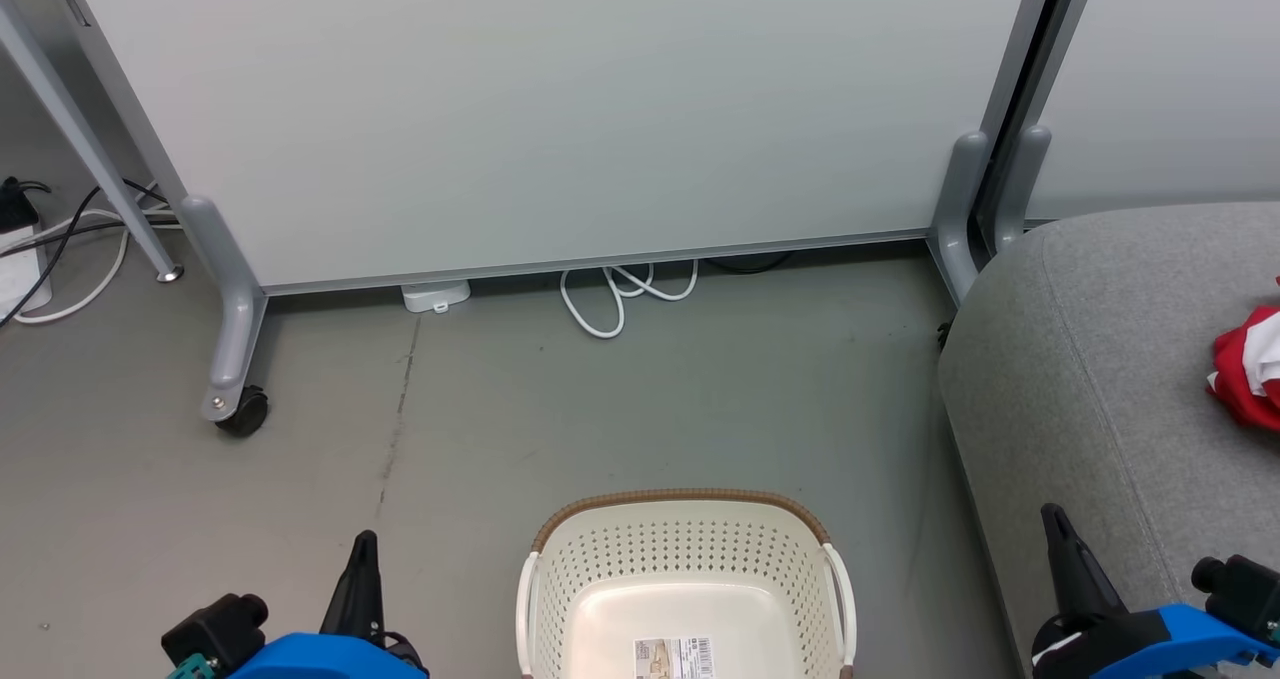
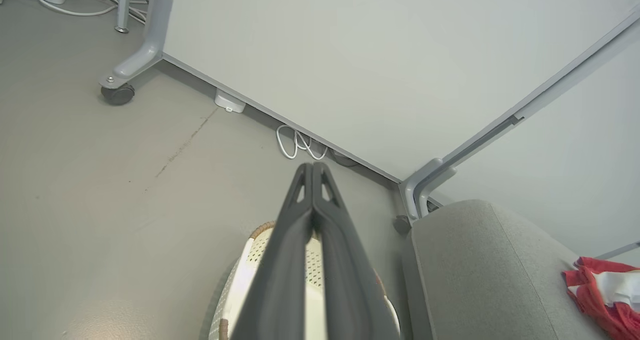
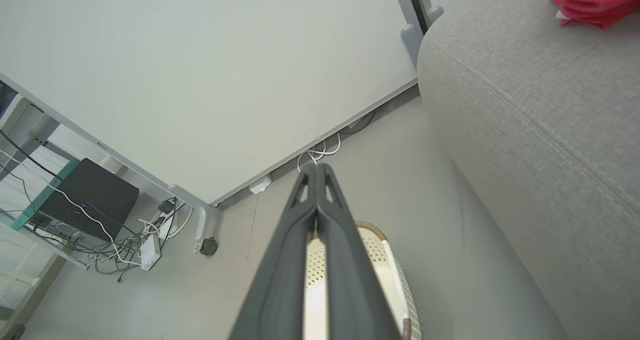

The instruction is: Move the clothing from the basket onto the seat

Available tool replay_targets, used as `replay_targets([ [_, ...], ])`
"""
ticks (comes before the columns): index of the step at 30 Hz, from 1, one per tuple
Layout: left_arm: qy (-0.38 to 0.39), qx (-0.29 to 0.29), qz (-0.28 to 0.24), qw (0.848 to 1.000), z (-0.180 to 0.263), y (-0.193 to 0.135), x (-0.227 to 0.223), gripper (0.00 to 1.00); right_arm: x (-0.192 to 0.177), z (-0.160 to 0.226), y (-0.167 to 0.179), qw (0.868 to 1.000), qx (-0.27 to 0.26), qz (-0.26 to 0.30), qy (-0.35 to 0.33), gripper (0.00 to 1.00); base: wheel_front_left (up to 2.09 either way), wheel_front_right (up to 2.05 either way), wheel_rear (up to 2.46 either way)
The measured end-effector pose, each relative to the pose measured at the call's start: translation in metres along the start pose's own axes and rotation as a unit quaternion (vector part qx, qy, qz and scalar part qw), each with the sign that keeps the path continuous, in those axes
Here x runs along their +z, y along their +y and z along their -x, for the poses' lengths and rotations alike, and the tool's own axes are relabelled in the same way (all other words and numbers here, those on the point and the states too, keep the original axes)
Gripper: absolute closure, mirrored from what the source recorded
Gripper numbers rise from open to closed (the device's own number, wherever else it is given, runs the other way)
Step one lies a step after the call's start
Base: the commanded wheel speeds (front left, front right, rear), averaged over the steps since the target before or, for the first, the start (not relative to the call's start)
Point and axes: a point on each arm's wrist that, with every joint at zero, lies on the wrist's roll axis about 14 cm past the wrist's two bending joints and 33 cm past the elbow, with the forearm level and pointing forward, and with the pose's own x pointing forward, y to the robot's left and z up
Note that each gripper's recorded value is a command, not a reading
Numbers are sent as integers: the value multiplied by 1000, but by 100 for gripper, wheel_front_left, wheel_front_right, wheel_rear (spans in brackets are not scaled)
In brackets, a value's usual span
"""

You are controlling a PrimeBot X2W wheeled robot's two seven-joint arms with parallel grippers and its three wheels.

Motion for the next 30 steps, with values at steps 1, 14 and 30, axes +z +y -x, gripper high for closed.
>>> replay_targets([
  [1,-2,1,7,1000,-1,0,2,100,1,0,0,1000,1,-8,-1,100,0,0,0],
  [14,-18,3,95,995,-7,-2,17,100,9,-4,4,995,8,-101,-11,100,0,0,0],
  [30,-30,-5,185,982,-13,-6,32,100,17,-7,7,980,16,-197,-22,100,0,0,0],
])
